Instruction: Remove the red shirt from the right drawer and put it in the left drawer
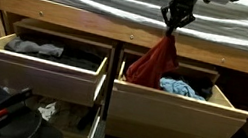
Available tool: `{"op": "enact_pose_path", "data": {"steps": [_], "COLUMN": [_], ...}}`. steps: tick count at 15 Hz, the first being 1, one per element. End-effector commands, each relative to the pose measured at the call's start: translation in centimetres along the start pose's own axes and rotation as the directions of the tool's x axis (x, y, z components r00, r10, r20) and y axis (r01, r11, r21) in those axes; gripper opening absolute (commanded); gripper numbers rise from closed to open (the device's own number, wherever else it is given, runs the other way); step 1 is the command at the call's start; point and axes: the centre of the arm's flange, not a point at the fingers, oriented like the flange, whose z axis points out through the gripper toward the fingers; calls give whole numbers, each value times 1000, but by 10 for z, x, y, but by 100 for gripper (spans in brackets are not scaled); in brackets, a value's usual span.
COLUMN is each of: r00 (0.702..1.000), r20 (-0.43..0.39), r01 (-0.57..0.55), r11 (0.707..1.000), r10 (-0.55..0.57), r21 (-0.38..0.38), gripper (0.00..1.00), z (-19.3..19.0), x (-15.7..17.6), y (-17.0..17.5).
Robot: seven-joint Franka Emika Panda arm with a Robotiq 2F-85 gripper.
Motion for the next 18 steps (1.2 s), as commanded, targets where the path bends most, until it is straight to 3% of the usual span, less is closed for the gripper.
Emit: {"op": "enact_pose_path", "data": {"steps": [1, 5, 7, 8, 9, 10, 11, 12, 13, 14, 17, 18], "r00": [984, 964, 953, 963, 985, 984, 978, 945, 932, 917, 896, 884], "r20": [-163, -241, -293, -266, -170, -170, -191, -297, -297, -306, -178, -121], "r01": [64, 93, 46, 1, -35, -77, -118, -190, -260, -312, -437, -467], "r11": [998, 992, 993, 992, 985, 981, 976, 968, 954, 937, 877, 866], "r10": [-65, -110, -77, -36, 6, 46, 82, 135, 208, 255, 406, 451], "r21": [-15, -79, -111, -130, -170, -179, -185, -164, -150, -155, -200, -179], "gripper": [0, 0, 0, 0, 0, 0, 0, 0, 0, 0, 0, 0], "z": [-22, -29, -31, -29, -28, -27, -27, -33, -70, -76, -135, -161], "x": [-13, -20, -24, -29, -39, -44, -47, -48, -98, -106, -153, -170], "y": [-36, -36, -34, -32, -30, -28, -26, -22, -24, -19, 21, 27]}}
